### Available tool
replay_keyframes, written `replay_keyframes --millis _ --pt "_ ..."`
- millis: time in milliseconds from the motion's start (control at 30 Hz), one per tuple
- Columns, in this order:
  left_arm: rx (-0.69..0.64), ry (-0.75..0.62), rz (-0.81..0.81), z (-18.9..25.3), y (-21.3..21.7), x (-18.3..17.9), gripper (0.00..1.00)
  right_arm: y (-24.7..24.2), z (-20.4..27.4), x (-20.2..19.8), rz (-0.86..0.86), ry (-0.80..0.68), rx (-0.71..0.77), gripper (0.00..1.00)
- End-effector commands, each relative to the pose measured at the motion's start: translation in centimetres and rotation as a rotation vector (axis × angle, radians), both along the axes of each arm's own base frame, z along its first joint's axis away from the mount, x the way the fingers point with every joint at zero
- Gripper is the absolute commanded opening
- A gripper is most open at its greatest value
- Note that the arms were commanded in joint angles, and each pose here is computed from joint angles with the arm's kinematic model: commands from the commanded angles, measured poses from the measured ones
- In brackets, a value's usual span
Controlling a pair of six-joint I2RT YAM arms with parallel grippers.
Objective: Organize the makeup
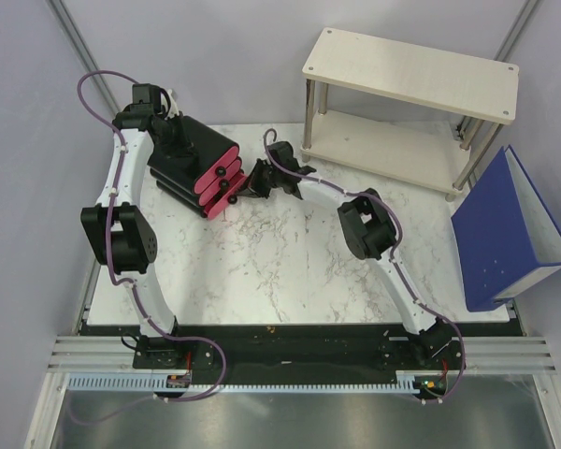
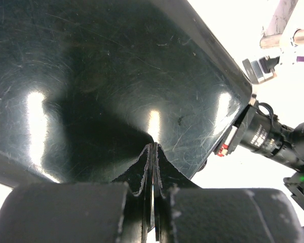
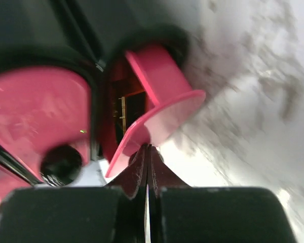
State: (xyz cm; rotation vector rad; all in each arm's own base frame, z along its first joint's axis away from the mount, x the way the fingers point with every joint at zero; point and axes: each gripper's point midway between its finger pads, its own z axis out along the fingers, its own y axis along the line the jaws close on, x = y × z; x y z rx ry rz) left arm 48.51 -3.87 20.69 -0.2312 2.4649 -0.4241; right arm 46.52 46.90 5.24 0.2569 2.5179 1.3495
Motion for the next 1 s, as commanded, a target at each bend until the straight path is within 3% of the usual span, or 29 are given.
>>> replay_keyframes --millis 0,233,367,567,667,733,767,800,900,933,967 --pt "0.029 0.128 -0.024 -2.9 0.2 -2.0 0.02 4.1 3.2 0.8 -0.001 -0.024 0.21 0.0" --pt "0.034 0.132 -0.025 -2.9 0.4 -2.1 0.02 5.7 2.5 1.3 -0.041 0.019 0.284 0.0" --pt "0.048 0.095 -0.006 -1.4 0.6 -2.1 0.02 4.4 4.9 1.0 -0.043 -0.046 0.264 0.0" --pt "0.064 -0.214 0.083 8.8 1.5 -1.2 0.07 -2.3 10.6 0.2 -0.058 -0.265 0.071 0.01" --pt "0.01 -0.286 0.04 11.6 0.2 -1.7 0.18 -6.3 13.8 -0.7 -0.049 -0.406 -0.1 0.12" --pt "-0.042 -0.312 -0.015 12.8 -1.2 -2.7 0.32 -9.2 16.4 -1.3 -0.056 -0.526 -0.223 0.24" --pt "-0.051 -0.331 -0.04 13.3 -1.9 -3.1 0.37 -10.7 16.1 -2.1 -0.054 -0.519 -0.292 0.32" --pt "-0.06 -0.339 -0.081 13.5 -2.7 -4.1 0.45 -12.0 16.6 -2.5 -0.069 -0.535 -0.34 0.51" --pt "-0.082 -0.339 -0.227 12.5 -6.0 -6.3 0.54 -17.1 17.1 -4.4 -0.128 -0.565 -0.483 0.76" --pt "-0.087 -0.357 -0.266 12.8 -6.8 -7.3 0.56 -18.7 16.7 -5.9 -0.14 -0.552 -0.507 0.78" --pt "-0.094 -0.359 -0.306 12.5 -8.1 -8.0 0.8 -20.2 16.4 -6.2 -0.166 -0.538 -0.53 0.8"
